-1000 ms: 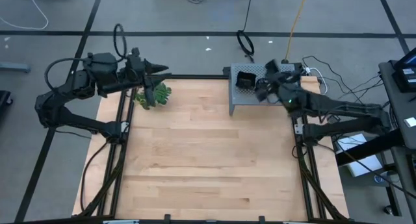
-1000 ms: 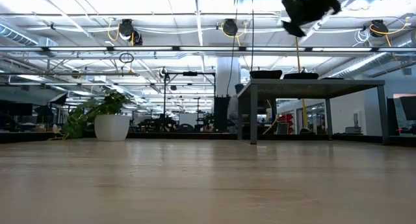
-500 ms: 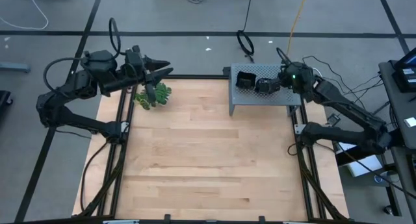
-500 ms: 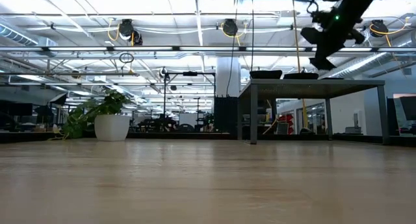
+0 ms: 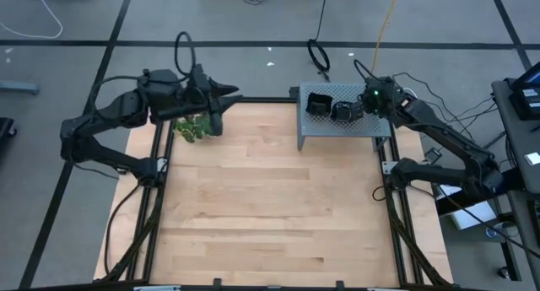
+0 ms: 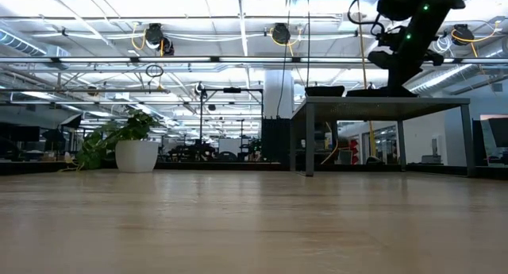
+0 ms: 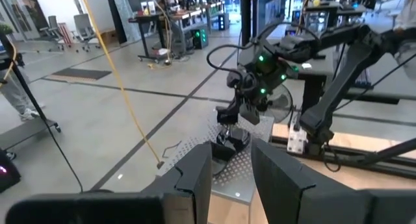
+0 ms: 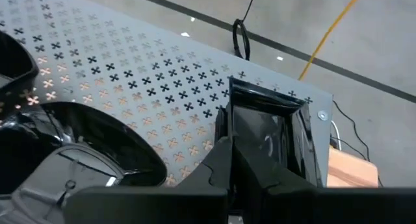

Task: Pick & Place Mini shaped plates
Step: Stack the square plate on top of the square plates on the shelf

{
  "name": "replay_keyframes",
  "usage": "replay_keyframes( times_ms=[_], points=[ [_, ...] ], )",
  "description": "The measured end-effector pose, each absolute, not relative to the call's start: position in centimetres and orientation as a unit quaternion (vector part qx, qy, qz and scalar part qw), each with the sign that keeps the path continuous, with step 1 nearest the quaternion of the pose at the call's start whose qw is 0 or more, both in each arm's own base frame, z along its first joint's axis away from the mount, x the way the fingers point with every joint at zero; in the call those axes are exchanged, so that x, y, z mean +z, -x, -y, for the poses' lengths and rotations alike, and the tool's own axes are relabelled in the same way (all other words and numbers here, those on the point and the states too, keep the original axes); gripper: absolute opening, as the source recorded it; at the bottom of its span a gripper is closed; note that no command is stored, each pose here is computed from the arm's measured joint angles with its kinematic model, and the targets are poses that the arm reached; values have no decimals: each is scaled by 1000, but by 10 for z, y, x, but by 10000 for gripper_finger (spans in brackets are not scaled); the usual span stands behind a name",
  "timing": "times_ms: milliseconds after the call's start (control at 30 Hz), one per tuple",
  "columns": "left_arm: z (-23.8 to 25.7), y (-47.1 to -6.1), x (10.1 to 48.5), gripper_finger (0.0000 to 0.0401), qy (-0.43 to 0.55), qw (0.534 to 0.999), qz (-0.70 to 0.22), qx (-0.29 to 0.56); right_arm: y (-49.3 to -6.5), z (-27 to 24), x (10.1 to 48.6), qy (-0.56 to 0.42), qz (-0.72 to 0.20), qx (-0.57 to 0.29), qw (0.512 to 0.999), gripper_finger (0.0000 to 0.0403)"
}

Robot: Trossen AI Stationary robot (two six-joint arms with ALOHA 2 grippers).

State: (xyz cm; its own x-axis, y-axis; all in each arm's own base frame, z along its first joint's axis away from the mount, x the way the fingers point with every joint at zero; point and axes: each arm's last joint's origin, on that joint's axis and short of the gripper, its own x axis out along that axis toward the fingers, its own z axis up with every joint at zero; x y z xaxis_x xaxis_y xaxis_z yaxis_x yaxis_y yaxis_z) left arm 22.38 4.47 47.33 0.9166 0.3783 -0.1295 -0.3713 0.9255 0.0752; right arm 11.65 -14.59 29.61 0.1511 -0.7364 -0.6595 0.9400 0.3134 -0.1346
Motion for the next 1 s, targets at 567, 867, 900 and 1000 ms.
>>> replay_keyframes(
  times_ms=[567,867,900,1000],
  points=[
    [-46,-228,471,111,-25,978,-74,192,-116,145,299,-145,-322,-561,749,3],
    [-46,-229,471,111,-25,978,-76,191,-112,140,301,-121,-341,-551,752,4],
    [-46,-229,471,111,-25,978,-75,191,-111,140,299,-123,-349,-549,749,4],
    [-46,-228,471,111,-25,978,-75,191,-110,138,296,-126,-367,-546,742,4]
  ],
)
